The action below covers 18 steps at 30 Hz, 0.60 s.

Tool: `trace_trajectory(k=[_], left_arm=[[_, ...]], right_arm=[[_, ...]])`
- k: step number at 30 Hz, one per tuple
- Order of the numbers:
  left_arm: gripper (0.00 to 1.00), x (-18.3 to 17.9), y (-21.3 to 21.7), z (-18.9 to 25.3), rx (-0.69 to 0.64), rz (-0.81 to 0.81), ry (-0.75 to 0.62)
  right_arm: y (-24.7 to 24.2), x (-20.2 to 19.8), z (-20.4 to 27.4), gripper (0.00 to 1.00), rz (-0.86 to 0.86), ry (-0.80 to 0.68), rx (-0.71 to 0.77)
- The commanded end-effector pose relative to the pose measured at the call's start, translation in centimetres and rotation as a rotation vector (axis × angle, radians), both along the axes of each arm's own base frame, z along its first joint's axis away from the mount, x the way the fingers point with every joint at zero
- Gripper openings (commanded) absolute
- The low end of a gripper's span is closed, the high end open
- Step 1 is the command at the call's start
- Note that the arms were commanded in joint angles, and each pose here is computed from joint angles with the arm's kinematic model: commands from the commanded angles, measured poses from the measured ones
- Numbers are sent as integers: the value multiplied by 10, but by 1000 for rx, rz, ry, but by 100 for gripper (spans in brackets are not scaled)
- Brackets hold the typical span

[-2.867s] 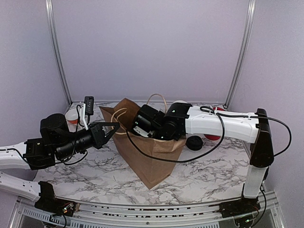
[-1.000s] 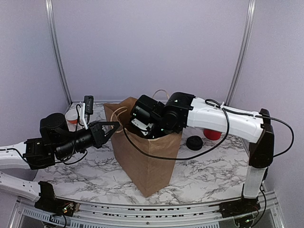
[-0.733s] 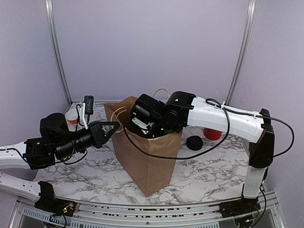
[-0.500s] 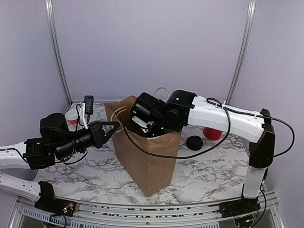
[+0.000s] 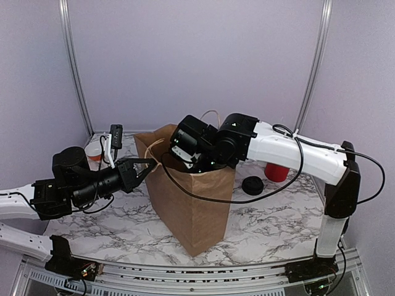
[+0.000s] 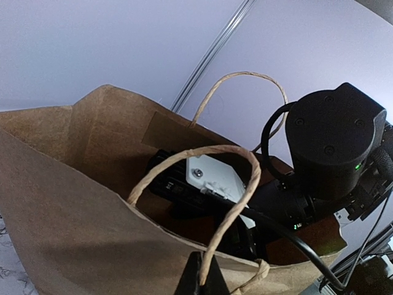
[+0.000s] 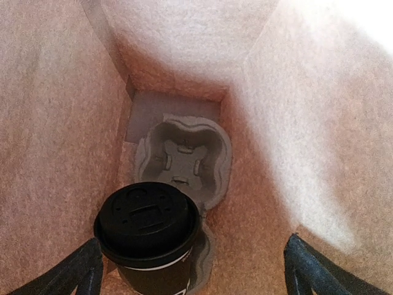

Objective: Pack the takeout coffee

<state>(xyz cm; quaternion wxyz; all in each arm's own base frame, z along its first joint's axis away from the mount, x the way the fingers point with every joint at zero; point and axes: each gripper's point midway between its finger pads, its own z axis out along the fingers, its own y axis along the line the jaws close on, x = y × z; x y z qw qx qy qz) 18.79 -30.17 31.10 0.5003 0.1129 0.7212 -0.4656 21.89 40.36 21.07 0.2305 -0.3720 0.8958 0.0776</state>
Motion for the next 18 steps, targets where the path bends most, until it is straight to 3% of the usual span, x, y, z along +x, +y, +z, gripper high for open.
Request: trace_trajectory(k=[1, 18], left_arm=[[0, -2, -3, 5, 2, -15, 4], [0, -3, -3, 4, 0, -19, 6]], right_arm=[[8, 0, 54, 100, -13, -65, 149], [7, 2, 74, 100, -27, -89, 199]])
